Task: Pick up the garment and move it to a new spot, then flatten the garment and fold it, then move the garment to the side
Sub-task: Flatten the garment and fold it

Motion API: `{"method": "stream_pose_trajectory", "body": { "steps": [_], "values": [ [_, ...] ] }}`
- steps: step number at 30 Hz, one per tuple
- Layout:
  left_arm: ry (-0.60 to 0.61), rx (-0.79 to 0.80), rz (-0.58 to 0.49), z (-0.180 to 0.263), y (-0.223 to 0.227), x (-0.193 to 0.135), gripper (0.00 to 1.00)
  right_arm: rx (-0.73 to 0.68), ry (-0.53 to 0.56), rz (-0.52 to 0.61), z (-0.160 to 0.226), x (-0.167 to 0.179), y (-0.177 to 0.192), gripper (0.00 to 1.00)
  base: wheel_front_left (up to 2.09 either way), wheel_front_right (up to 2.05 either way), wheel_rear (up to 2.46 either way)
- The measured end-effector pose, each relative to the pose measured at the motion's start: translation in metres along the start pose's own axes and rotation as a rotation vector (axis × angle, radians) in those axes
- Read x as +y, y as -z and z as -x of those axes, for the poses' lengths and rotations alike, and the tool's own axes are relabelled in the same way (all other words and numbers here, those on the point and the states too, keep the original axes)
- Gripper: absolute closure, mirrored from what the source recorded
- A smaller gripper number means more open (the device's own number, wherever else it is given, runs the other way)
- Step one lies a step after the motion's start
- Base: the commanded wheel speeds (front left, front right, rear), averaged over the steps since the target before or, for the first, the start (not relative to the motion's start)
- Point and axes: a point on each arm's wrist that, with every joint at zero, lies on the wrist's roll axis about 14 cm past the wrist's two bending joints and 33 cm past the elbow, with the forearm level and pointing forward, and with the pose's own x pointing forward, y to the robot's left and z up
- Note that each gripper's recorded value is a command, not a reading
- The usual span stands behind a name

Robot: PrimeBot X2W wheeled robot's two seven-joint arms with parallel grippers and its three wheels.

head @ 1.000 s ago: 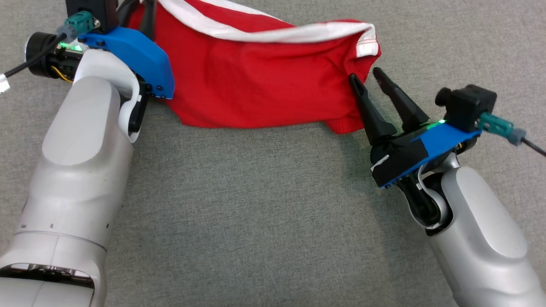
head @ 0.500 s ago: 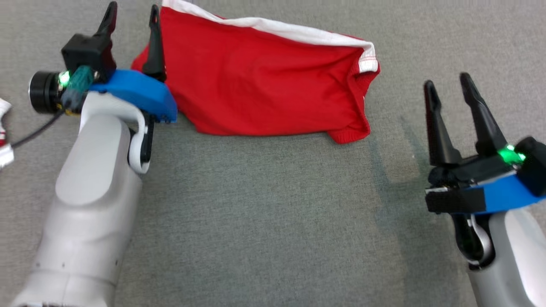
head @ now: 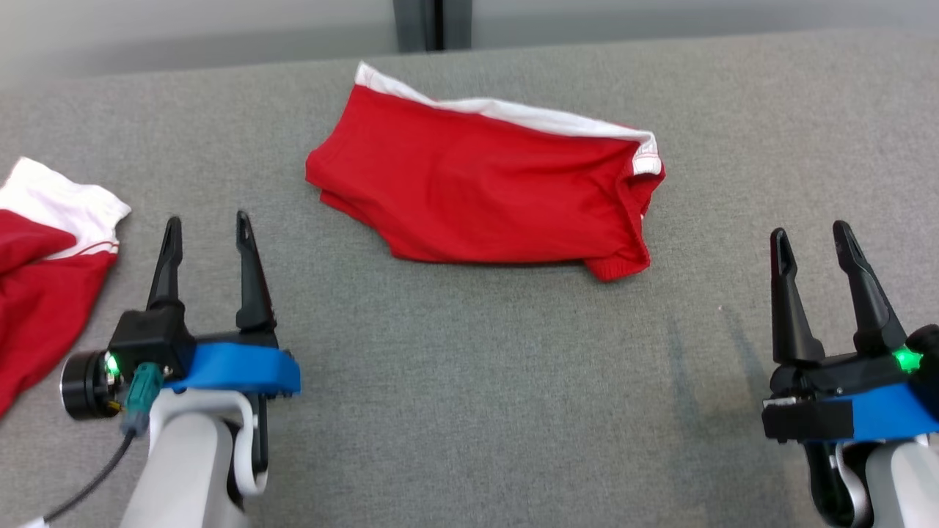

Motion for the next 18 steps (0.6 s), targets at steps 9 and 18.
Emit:
{"method": "stream_pose_trajectory", "body": {
  "steps": [9, 18],
  "values": [
    [-0.031, 0.045, -0.037, 0.049, 0.005, 0.017, 0.0, 0.025, 0.002, -0.002, 0.022, 0.003, -0.003, 0.0, 0.0, 0.0, 0.0],
    [-0.028, 0.06, -0.049, 0.06, 0.001, 0.019, 0.0, 0.059, 0.012, -0.016, 0.031, 0.002, -0.001, 0.0, 0.0, 0.0, 0.0]
  ]
}}
